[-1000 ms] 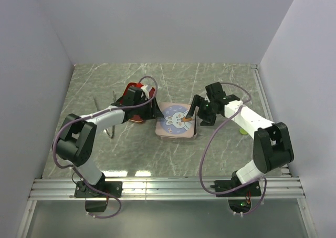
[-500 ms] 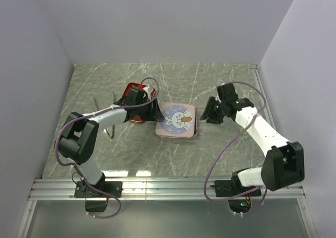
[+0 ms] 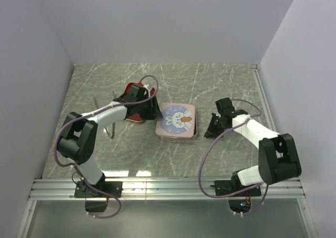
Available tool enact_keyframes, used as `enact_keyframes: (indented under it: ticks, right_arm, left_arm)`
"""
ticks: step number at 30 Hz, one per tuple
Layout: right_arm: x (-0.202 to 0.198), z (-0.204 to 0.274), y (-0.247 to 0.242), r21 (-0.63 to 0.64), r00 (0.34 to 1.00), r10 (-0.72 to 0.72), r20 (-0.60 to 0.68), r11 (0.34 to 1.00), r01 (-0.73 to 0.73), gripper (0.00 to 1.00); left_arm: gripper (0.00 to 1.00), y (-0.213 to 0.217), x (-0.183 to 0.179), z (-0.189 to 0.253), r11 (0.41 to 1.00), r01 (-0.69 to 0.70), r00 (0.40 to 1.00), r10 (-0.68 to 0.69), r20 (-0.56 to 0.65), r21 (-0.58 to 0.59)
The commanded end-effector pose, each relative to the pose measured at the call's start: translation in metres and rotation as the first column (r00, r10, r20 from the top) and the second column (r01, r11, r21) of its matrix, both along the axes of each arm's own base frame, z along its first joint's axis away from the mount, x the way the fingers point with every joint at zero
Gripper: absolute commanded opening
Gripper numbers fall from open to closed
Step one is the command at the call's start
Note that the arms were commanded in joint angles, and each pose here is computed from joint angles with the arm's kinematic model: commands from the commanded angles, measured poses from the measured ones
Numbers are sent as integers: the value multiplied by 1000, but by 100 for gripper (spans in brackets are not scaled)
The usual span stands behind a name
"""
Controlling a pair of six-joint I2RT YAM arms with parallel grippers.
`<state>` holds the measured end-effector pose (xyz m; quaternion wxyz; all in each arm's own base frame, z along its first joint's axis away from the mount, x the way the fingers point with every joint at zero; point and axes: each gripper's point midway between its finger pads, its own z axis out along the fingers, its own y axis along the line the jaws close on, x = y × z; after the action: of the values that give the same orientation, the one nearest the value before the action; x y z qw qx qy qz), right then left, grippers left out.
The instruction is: Pack the cookies
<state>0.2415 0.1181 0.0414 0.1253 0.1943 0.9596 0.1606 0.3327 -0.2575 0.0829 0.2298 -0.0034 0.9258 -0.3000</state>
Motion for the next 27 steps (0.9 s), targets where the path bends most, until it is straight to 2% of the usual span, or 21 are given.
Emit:
enact_keyframes:
  ticks: [1,8,19,27]
  right_arm:
    - [22,7,15,44,998,13,63,999,-15,18]
    - [44,8,28,36,997,47,69,998,-49,14]
    - [42,2,65,90,993,109,45,989,-113,11]
    - [38,2,76,124,991,127,44,983,-132,8]
  left_arm:
    - [57,-4,0,13,1000,-8,1000,8,7,2]
    - [59,-3,-10,14,1000,-21,1000,21,-16,0]
    - [58,-24,-14,16,1000,-10,998,9,-60,-6]
    - [58,-31,-5,28,999,-33,997,34,-74,11]
